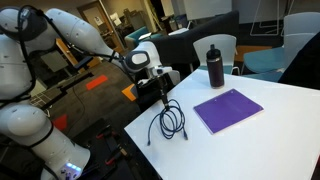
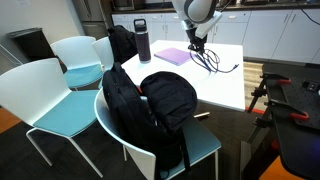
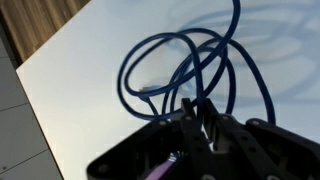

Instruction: Remove the cable from the bag and put it on the table

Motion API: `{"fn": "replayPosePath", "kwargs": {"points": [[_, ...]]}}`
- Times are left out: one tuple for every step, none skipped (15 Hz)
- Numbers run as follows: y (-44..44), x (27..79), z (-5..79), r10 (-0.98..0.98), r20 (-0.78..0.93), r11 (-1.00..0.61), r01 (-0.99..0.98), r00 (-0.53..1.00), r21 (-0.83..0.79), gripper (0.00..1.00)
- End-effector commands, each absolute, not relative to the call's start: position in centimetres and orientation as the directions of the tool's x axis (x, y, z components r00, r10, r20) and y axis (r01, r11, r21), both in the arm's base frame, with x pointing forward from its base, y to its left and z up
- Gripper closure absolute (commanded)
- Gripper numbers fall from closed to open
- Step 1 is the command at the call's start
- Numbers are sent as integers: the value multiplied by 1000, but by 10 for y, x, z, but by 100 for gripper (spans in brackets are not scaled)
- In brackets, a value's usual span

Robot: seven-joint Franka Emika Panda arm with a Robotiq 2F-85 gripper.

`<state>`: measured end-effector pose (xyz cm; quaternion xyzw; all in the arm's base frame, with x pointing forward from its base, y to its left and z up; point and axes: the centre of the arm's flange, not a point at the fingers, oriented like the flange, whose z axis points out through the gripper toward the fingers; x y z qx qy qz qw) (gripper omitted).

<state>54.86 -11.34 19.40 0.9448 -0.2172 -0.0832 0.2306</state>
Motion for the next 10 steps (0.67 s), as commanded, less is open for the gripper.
{"fn": "replayPosePath", "kwargs": {"points": [[-106,569,184,-464,-52,-773,-375,884,511,52],[-103,568,184,-459,-37,-770,-377,888,515,43],[-98,563,189,-453,-15,-765,-380,891,520,37],[-94,558,194,-447,6,-761,-383,895,524,28],[-90,554,198,-439,23,-756,-383,898,530,21],[-86,547,205,-430,41,-754,-384,902,533,15],[-82,542,212,-420,68,-751,-388,905,535,6],[-79,534,220,-408,102,-749,-396,907,532,1],[-75,526,230,-393,142,-749,-406,908,524,0],[-71,517,241,-380,202,-751,-429,902,501,0]]}}
